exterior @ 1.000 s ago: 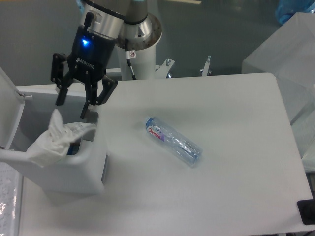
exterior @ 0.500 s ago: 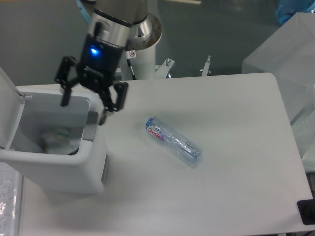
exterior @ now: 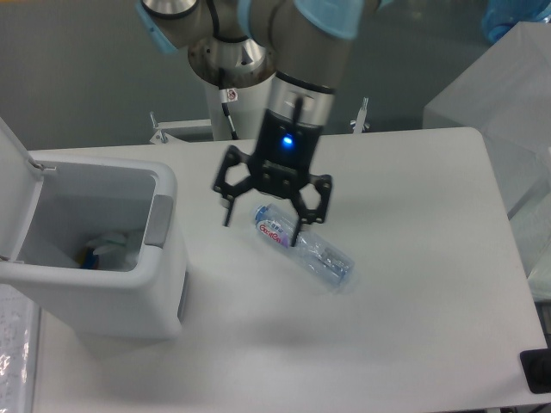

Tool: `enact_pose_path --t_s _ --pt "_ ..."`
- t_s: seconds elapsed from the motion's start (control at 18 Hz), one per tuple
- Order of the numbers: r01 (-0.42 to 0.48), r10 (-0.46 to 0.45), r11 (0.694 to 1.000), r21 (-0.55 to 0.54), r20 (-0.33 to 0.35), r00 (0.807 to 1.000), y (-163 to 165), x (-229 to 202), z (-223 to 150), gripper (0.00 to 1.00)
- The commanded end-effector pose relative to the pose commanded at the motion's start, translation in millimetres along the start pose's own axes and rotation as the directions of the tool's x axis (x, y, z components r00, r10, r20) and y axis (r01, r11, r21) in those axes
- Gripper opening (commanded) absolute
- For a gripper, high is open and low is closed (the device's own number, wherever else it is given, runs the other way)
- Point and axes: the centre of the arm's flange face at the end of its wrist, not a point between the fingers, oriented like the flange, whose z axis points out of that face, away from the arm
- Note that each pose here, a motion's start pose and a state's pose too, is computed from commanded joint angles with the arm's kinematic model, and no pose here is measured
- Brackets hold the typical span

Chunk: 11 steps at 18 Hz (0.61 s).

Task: Place the trash in the trash can
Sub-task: 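Move the open gripper over the clear plastic water bottle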

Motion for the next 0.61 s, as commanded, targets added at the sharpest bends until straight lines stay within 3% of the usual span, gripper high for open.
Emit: enact_pose_path --t_s 0.33,0.5,0.61 --pt "0.154 -0.13 0.974 -0.166 0.146 0.981 20 -33 43 1.0" --pt "0.194 -0.164 0.958 -0.21 0.15 0.975 30 -42 69 1.0" --pt "0.287 -0.249 0.932 -0.221 0.185 0.951 34 -49 80 1.0"
